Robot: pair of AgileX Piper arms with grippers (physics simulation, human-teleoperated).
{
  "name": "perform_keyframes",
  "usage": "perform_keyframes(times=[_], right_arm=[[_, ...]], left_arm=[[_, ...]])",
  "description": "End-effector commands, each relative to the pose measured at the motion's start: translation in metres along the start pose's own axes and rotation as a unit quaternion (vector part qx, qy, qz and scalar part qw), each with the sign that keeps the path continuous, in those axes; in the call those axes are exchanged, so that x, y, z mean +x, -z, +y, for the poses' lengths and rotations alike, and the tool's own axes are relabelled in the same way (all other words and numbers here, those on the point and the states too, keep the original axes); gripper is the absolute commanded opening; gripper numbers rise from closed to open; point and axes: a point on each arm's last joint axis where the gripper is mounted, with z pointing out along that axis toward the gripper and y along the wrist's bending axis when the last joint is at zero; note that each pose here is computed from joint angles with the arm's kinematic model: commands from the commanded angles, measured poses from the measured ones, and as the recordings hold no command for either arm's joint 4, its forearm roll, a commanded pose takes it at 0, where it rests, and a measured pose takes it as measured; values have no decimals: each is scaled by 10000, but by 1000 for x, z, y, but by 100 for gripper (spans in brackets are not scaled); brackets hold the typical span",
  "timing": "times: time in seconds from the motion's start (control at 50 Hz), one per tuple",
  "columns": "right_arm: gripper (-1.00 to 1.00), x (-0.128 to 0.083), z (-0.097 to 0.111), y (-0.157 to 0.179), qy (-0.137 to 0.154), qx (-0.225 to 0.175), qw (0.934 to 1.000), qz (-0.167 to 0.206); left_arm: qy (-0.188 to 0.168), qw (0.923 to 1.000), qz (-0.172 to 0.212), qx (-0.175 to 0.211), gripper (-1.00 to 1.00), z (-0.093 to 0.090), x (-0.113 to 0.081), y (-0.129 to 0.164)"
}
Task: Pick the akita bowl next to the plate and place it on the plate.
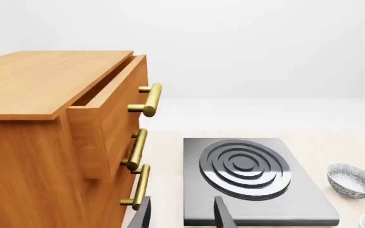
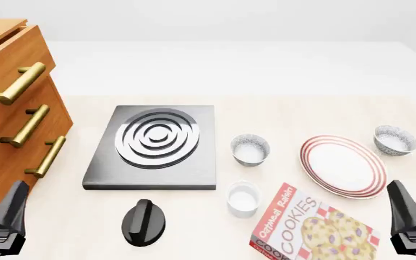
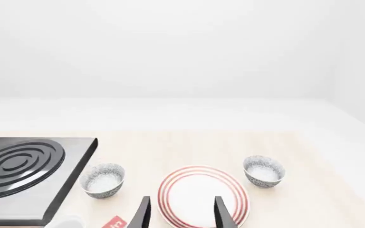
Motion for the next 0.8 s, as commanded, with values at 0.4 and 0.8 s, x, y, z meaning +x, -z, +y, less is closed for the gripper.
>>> perform_keyframes(times=[0.4, 0.8], right_arm=[[100, 0, 1, -1, 84, -69, 9999, 19], [100, -4, 0, -9, -110, -12, 9999, 119]], left_arm=[[0, 10000, 0, 0, 100, 0, 0, 0], [0, 10000, 0, 0, 100, 0, 0, 0]])
